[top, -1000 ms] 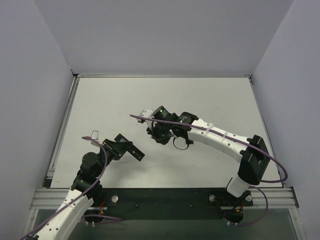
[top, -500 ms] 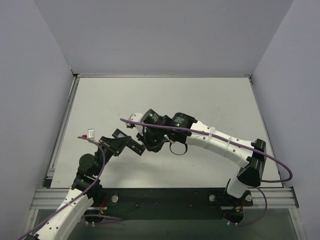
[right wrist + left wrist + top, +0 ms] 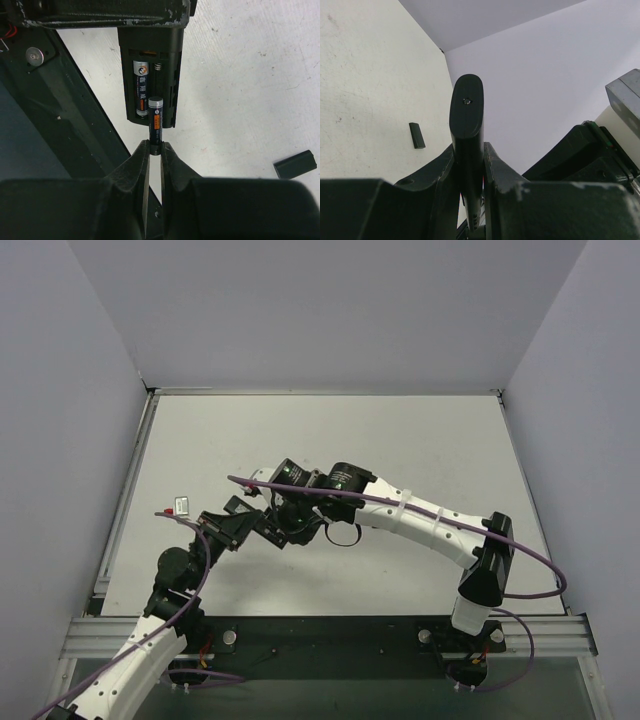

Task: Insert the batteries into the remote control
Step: Load the battery into the remote control.

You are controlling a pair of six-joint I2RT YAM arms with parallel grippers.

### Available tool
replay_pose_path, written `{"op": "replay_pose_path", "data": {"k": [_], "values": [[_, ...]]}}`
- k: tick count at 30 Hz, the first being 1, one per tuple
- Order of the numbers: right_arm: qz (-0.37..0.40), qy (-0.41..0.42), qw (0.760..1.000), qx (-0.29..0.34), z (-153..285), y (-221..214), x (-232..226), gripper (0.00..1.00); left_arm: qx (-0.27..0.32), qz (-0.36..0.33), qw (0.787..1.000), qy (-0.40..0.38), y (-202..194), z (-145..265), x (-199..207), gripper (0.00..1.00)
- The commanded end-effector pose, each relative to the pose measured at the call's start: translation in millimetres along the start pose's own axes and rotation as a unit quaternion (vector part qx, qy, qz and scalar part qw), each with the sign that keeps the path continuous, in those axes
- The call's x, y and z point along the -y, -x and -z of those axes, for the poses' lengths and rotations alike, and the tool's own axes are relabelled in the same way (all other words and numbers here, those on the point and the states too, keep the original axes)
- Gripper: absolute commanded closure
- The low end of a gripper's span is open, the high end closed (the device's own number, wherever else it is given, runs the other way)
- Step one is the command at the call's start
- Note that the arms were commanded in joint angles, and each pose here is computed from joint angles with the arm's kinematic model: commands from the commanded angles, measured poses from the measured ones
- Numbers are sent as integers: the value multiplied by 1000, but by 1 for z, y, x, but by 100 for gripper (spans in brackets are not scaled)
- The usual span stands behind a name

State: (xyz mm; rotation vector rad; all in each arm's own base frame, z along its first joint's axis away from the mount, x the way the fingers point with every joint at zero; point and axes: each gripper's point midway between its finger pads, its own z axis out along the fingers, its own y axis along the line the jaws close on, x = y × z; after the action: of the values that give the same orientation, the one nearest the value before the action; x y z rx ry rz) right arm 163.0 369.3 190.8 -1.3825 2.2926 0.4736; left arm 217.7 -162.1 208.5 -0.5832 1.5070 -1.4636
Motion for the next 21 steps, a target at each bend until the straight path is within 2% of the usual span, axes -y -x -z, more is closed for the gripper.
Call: {"op": "replay_pose_path", "data": {"k": [1,16,21], "values": [[-5,0,1000,1,7,6,-3,100,-2,1,1000,-10,-5,3,-11,100],[-11,-8,1000,-4,0,11,-1,100,-11,0,1000,-20,-7,2,-6,100],[-10,-12,1000,-3,-1,13,0,97,-14,0,1000,-23,-9,3,-5,100]]}}
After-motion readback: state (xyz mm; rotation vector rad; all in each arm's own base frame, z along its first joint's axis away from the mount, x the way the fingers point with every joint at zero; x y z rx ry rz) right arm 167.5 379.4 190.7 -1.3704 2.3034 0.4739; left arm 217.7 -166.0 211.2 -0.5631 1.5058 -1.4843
